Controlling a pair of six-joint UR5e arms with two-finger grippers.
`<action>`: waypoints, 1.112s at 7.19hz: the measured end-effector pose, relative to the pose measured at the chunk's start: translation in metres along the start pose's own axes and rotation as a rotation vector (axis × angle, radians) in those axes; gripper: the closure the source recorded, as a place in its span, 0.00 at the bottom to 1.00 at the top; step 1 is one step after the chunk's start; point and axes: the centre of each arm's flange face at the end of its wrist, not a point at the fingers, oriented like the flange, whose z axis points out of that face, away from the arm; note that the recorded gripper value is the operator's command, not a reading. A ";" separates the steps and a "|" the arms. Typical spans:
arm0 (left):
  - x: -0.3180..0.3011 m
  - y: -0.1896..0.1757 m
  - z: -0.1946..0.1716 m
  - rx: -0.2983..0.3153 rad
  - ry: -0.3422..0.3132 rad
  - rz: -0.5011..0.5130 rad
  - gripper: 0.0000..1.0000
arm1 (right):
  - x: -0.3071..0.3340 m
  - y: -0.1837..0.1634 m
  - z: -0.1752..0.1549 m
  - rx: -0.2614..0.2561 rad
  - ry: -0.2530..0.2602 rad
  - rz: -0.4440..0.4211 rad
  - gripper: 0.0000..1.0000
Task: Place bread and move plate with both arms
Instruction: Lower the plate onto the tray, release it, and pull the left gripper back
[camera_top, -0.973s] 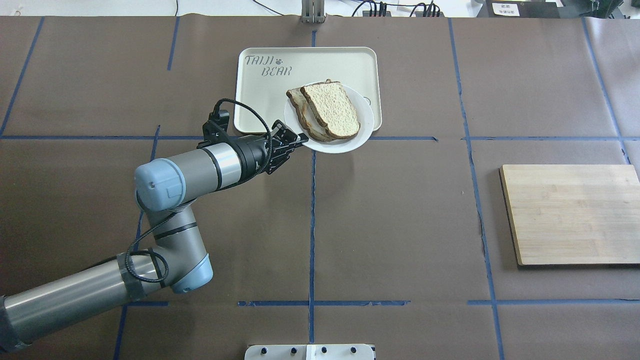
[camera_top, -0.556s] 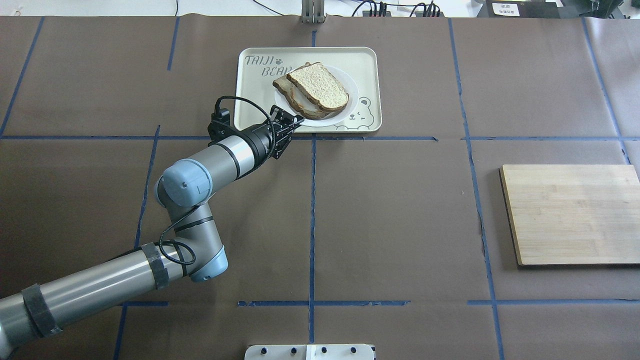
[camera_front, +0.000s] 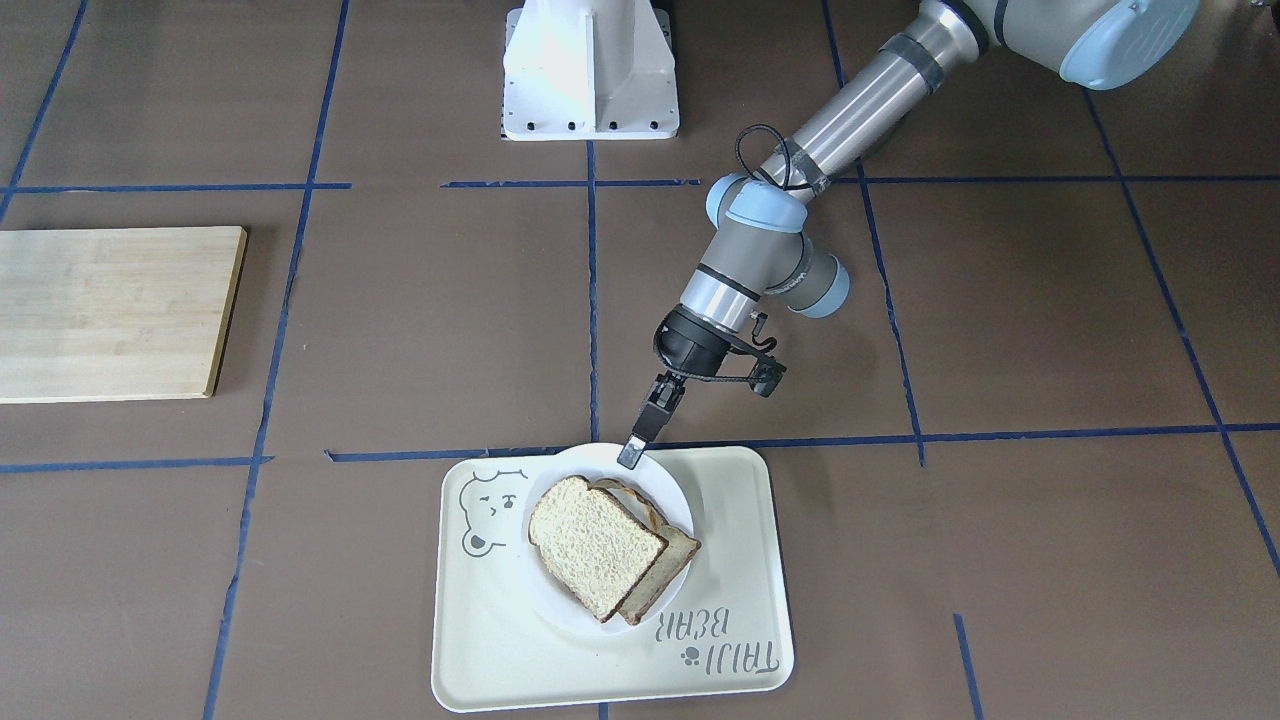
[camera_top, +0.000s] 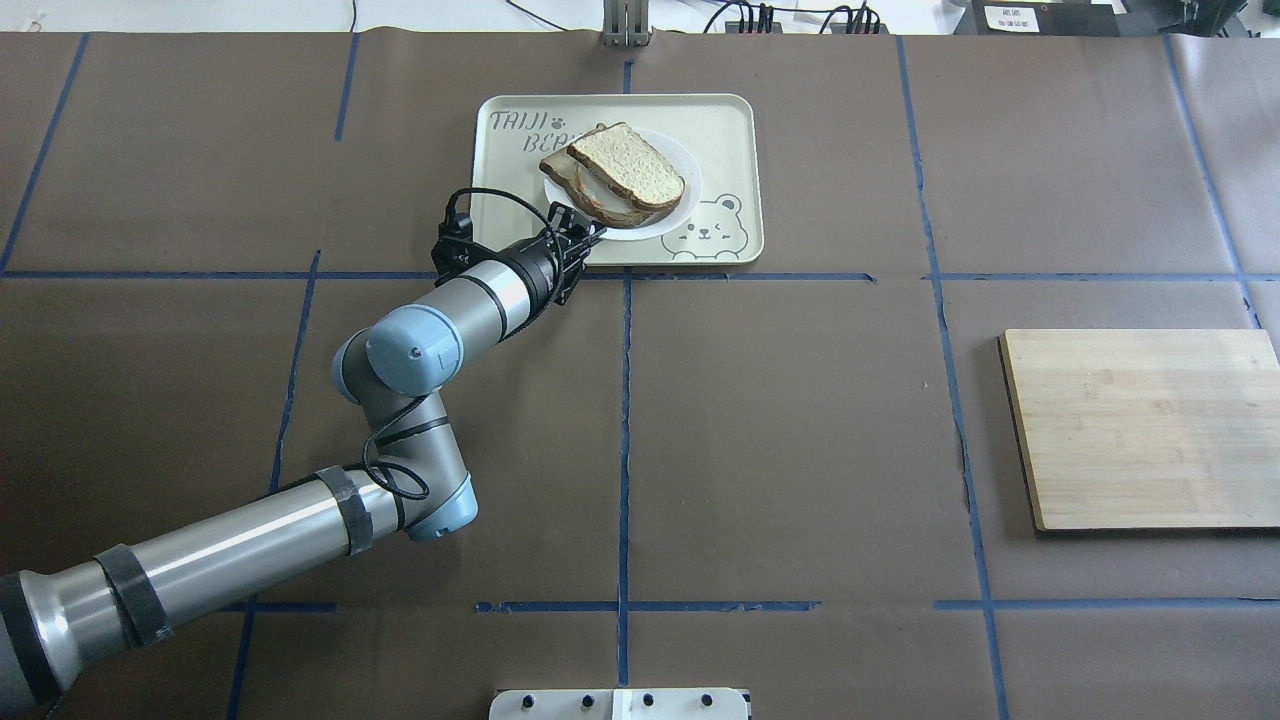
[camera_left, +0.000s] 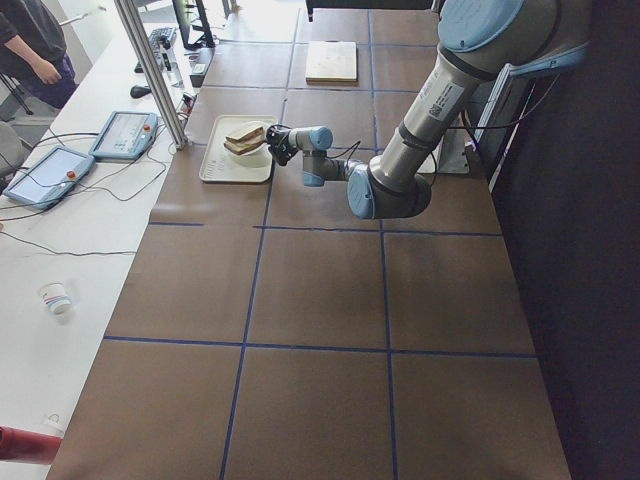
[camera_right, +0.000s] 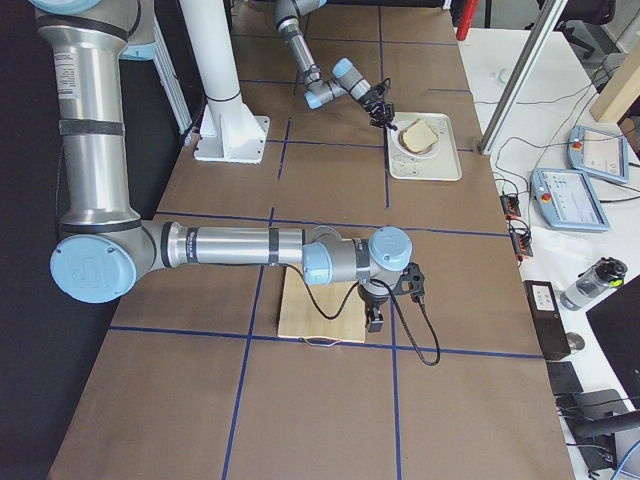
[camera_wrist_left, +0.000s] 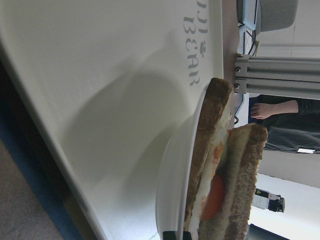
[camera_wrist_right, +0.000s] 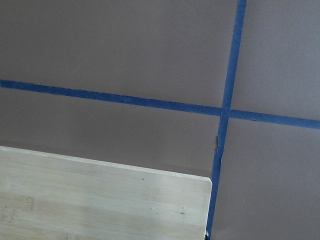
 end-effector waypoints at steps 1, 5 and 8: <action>0.002 -0.003 0.004 0.009 -0.001 0.002 0.75 | 0.000 0.000 0.000 0.000 0.000 0.000 0.00; 0.029 -0.037 0.011 0.049 0.004 0.005 0.00 | 0.001 0.000 0.001 -0.002 0.000 0.003 0.00; 0.040 -0.086 0.002 0.045 -0.100 0.093 0.00 | 0.002 0.000 0.002 -0.004 0.000 0.004 0.00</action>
